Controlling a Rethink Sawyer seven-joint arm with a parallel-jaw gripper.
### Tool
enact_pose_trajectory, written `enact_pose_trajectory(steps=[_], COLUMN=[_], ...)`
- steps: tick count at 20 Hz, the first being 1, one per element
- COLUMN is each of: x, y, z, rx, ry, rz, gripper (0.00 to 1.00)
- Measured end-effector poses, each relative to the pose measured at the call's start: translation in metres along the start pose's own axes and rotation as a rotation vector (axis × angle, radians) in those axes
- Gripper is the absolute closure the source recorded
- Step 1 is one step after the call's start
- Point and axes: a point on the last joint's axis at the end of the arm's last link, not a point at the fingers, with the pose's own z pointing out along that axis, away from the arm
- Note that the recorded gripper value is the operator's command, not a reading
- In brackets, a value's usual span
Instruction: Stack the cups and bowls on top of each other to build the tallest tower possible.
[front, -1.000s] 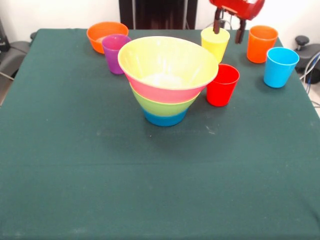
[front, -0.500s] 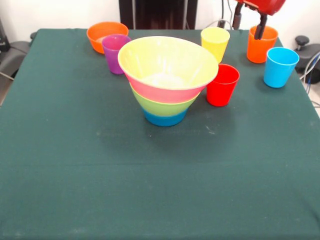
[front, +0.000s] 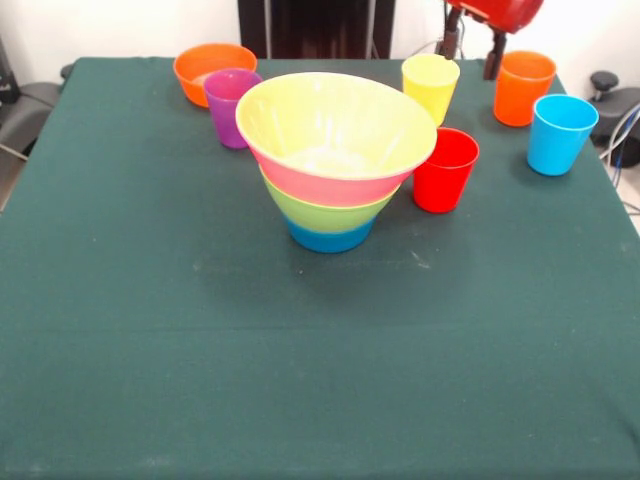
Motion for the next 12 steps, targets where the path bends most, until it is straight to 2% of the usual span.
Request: enact_pose_trajectory(steps=[4,12], x=[-0.004,0.004], y=[-0.007,-0.014], z=[0.001,0.009], rx=[-0.001,0.004], ry=[-0.007,-0.009], rz=[0.015,0.016], gripper=[0.00,0.00])
